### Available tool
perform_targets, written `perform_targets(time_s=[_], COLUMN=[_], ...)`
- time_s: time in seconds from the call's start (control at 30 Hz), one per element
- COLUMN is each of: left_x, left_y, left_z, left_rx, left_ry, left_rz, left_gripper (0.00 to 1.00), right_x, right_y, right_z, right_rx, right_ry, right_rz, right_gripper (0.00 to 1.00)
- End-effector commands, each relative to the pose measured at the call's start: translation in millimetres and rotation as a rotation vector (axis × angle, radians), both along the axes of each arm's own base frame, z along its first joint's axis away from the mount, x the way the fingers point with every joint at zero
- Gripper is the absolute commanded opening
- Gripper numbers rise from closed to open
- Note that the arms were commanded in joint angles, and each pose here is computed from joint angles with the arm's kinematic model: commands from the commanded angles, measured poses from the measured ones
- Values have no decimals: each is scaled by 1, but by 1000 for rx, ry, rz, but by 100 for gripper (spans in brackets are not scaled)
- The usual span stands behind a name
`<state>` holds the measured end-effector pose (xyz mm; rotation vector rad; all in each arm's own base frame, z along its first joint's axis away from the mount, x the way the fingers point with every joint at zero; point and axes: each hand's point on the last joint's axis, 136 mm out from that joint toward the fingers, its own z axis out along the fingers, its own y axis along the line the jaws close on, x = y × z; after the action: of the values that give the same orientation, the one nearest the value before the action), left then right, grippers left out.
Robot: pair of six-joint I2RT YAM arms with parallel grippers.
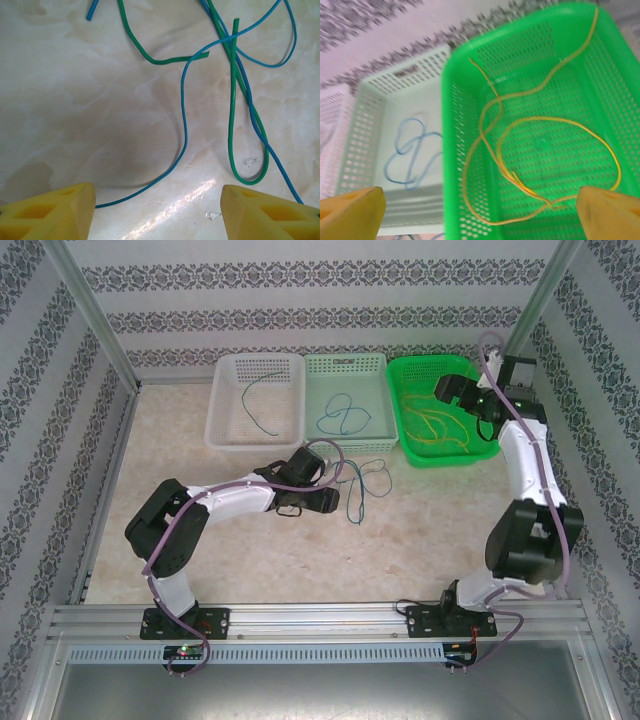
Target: Untangle the cables
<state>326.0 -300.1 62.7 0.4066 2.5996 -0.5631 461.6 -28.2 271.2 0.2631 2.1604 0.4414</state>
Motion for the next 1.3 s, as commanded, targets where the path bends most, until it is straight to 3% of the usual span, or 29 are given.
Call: perform_targets(time_s=[0.0, 0.2, 0.3, 0.63, 0.83, 1.27], left_x=[10, 7, 8, 14, 14, 13], left_y=[-2, -14, -11, 34, 49, 61], left_z=[24, 18, 17, 13, 19, 23], left_rx=[-25, -80, -82, -112, -117, -134], left_ry=[-54, -6, -12, 14, -6, -27], left_rz=[1, -21, -5, 140, 175, 208], left_gripper=[68, 66, 65, 64, 65, 66], right_x=[-15, -57, -80, -154, -160, -150], right_y=[27, 96, 125, 203, 238, 263], right_z=[9, -30, -59, -142, -170, -228], right_rx=[28, 73, 129, 37, -11, -92], right_ry=[-25, 64, 134, 300, 340, 446], right_rz=[31, 162, 204, 346, 394, 403], right_gripper=[95, 86, 71, 46, 47, 40])
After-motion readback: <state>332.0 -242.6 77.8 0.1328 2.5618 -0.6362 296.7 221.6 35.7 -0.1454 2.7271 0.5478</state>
